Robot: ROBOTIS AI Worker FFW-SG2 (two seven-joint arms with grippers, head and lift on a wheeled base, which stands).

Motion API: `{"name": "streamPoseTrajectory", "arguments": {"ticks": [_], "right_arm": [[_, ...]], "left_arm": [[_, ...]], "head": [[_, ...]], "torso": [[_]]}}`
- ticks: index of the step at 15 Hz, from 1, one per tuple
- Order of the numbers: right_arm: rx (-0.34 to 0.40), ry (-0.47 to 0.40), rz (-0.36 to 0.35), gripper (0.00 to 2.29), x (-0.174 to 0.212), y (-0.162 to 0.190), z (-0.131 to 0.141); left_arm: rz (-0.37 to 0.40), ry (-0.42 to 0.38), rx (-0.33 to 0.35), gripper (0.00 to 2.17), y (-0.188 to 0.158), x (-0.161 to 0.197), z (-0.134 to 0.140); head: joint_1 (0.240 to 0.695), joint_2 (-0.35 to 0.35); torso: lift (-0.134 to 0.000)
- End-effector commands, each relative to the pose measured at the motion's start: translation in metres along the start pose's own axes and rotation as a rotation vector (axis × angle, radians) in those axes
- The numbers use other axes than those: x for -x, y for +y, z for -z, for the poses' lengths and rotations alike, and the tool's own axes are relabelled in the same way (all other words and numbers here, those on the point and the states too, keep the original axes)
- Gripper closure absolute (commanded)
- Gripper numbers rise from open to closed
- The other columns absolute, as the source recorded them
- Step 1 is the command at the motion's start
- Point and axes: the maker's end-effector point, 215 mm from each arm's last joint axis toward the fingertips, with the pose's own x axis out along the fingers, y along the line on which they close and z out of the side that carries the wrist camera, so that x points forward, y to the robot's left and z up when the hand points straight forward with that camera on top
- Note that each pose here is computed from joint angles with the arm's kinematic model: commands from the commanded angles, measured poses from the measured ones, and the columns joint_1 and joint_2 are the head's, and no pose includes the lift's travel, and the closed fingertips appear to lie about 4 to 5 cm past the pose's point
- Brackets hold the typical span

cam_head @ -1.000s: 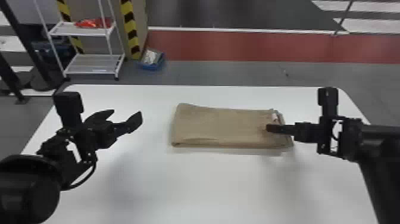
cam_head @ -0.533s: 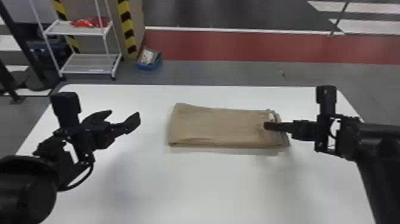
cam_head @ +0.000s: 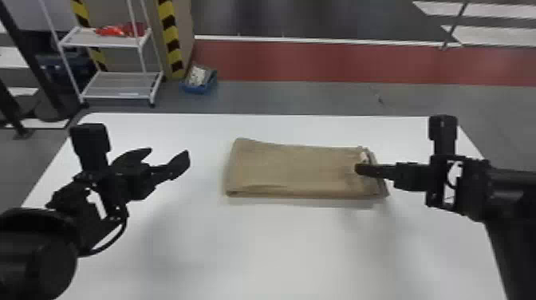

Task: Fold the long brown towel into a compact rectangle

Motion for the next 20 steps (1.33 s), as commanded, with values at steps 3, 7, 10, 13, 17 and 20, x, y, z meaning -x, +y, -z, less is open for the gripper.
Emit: {"name": "streamPoseTrajectory", "arguments": {"ticks": [3,7,10,13,17,20], "right_arm": [[-0.005,0.010,0.009,0.50,0.002,-0.005,0.008],[-0.007,0.017,0.034,0.50,0.003,-0.016,0.003],[-0.002,0.041,0.039,0.50,-0.003,-0.016,0.007],[0.009,0.055,0.036,0.50,-0.008,-0.012,0.007],[0.011,0.065,0.034,0.51,-0.012,-0.009,0.007],[0.011,0.065,0.030,0.83,-0.013,-0.008,0.006]], "left_arm": [[-0.004,-0.002,-0.001,0.07,0.003,0.001,-0.001],[-0.003,-0.002,-0.001,0.07,0.003,0.001,-0.001],[-0.006,-0.003,-0.003,0.07,0.005,0.001,-0.002],[-0.006,-0.003,-0.003,0.07,0.005,0.001,-0.002],[-0.005,-0.003,-0.003,0.07,0.005,0.001,-0.002],[-0.006,-0.003,-0.003,0.07,0.006,0.002,-0.003]], "head": [[0.695,-0.048],[0.695,-0.056],[0.695,-0.058],[0.695,-0.054],[0.695,-0.048],[0.695,-0.045]], "torso": [[-0.123],[-0.123],[-0.123],[-0.123],[-0.123],[-0.123]]}}
